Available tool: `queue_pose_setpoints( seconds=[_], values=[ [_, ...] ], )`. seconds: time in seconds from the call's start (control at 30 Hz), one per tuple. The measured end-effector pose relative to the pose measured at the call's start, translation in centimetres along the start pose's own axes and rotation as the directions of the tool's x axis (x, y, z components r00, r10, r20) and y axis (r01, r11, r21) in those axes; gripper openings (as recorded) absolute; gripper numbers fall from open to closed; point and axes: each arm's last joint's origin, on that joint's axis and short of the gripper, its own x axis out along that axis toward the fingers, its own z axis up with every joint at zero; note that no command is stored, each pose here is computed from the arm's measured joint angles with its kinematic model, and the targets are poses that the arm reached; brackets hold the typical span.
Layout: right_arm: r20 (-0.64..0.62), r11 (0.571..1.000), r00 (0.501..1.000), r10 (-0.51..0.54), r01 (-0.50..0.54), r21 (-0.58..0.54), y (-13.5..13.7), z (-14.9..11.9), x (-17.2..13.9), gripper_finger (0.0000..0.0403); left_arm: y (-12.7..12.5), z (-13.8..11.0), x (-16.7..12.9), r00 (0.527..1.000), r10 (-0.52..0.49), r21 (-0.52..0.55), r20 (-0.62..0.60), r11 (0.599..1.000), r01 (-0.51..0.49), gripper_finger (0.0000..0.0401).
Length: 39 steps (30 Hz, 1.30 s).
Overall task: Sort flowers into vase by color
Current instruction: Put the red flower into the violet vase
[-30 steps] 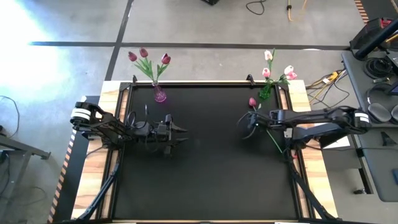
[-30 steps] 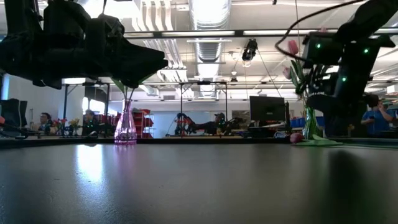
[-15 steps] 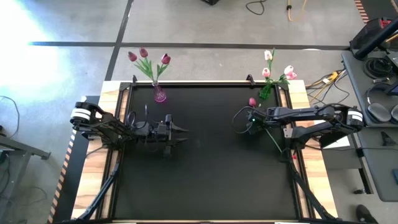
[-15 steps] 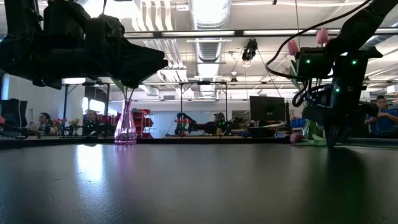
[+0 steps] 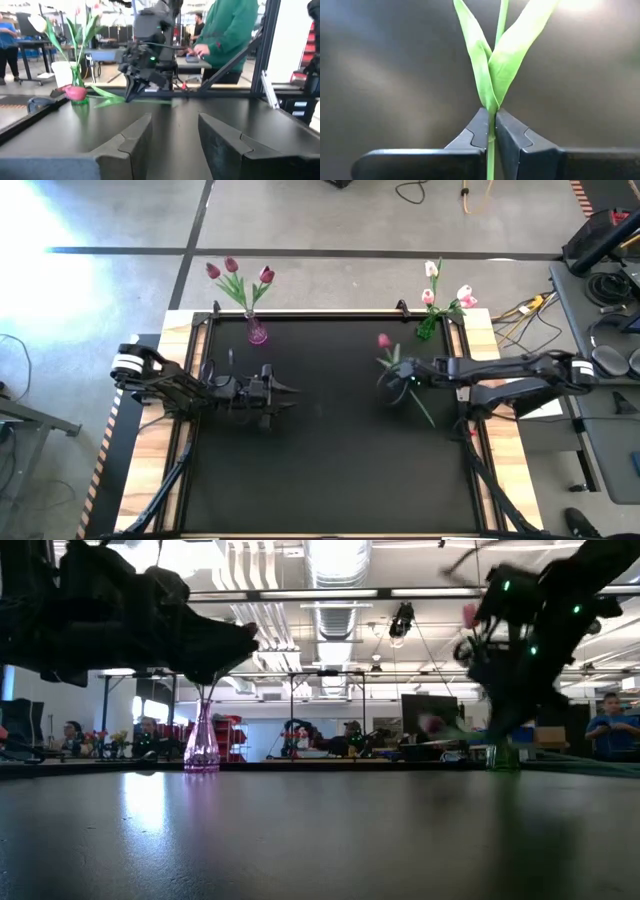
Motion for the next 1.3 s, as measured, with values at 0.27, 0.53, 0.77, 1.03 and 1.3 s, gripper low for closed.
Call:
queue_pose_setpoints(
  seconds=[0.27, 0.53, 0.77, 1.03, 1.3],
  values=[
    [0.389, 0.951, 0.883, 0.264, -0.171, -0.258, 5.9, 0.2, -2.6, 0.0013, 0.1, 0.6, -3.6, 0.996, -0.001, 0.0, 0.087, 1.0, 0.001, 0.0101],
    [0.696, 0.895, 0.566, 0.441, -0.217, -0.39, 11.2, 2.6, -3.4, 0.0013, 0.2, 1.4, -4.9, 0.993, 0.005, 0.05, 0.118, 0.999, -0.011, 0.0031],
    [0.775, 0.858, 0.38, 0.505, -0.128, -0.497, 16.9, 6.8, -2.2, 0.0012, 0.9, 2.1, -5.5, 0.996, 0.042, 0.083, 0.084, 0.995, -0.049, 0.0002],
    [0.759, 0.817, 0.319, 0.567, -0.107, -0.566, 21.0, 14.2, -0.2, 0.0012, 1.2, 2.6, -6.8, 0.999, 0.038, 0.103, 0.003, 0.994, -0.038, 0.0],
    [0.774, 0.79, 0.157, 0.614, -0.124, -0.601, 22.5, 20.9, 0.3, 0.0012, 1.1, 3.1, -8.4, 0.998, 0.038, 0.138, -0.051, 0.99, -0.031, 0.0]
  ],
)
